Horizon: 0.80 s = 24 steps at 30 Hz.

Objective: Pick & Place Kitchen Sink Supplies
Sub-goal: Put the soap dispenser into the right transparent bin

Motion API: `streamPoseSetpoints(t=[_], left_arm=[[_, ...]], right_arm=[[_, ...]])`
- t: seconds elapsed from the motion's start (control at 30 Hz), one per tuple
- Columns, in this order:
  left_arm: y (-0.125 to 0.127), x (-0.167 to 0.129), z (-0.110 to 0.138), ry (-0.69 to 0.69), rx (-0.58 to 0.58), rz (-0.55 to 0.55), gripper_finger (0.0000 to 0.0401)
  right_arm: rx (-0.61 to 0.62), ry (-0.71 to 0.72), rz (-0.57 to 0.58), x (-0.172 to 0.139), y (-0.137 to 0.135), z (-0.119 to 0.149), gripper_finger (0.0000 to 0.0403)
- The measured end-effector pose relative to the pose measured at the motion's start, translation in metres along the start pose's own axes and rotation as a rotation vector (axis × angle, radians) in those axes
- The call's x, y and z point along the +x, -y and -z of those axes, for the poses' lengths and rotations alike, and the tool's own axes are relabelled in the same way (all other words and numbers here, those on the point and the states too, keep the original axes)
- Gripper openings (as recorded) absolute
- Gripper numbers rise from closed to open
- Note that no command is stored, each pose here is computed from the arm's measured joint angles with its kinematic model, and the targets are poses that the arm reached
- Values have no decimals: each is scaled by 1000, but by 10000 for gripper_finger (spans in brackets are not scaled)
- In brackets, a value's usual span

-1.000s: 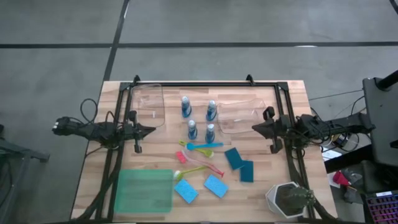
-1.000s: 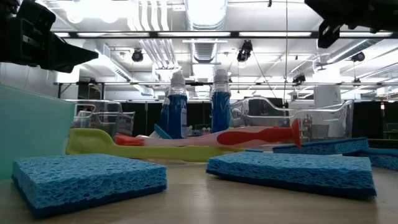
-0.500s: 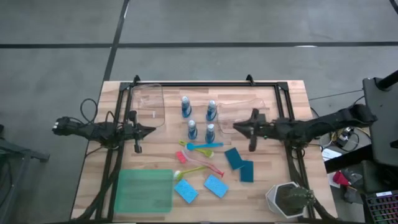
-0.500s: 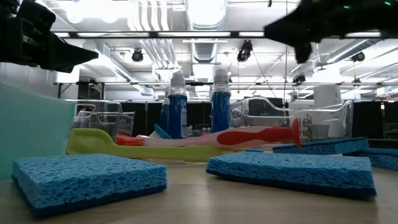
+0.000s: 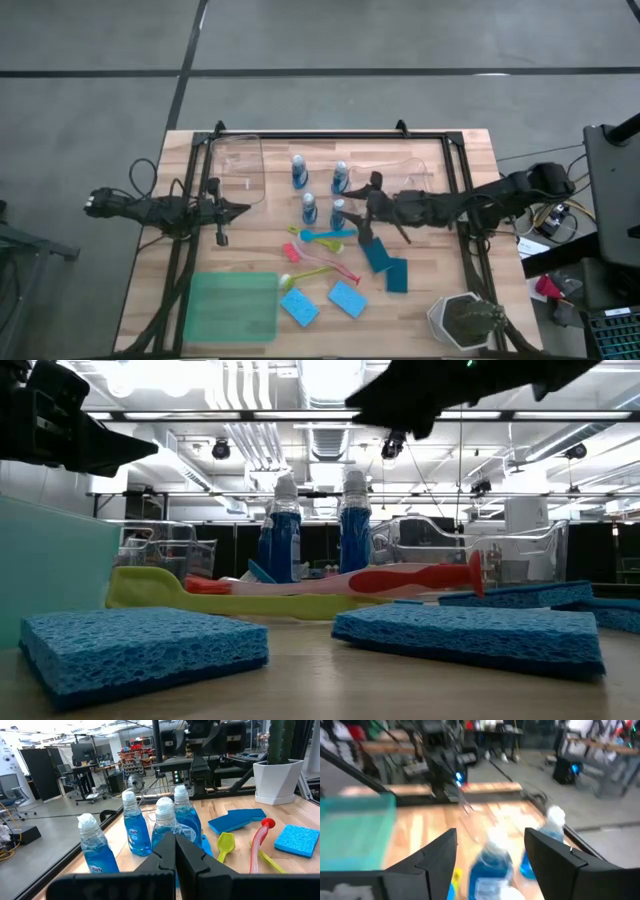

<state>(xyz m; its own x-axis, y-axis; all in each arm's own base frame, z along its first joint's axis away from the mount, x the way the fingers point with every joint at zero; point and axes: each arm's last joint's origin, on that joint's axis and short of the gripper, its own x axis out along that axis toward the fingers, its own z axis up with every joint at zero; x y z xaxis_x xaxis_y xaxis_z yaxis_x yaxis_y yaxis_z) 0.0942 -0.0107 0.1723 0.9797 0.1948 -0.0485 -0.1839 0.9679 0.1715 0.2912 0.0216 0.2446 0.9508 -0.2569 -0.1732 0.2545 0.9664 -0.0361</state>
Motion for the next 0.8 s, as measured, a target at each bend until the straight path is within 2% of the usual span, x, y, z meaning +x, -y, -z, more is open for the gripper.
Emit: streamPoseSetpoints(t=[0.3, 0.53, 0.8], left_arm=[[0, 0, 0, 1, 0, 0, 0], [0, 0, 0, 1, 0, -1, 0], [0, 0, 0, 1, 0, 0, 0]], right_arm=[[77, -106, 74, 16, 22, 21, 255], [71, -166, 47, 25, 19, 37, 263], [66, -203, 50, 31, 18, 48, 248]])
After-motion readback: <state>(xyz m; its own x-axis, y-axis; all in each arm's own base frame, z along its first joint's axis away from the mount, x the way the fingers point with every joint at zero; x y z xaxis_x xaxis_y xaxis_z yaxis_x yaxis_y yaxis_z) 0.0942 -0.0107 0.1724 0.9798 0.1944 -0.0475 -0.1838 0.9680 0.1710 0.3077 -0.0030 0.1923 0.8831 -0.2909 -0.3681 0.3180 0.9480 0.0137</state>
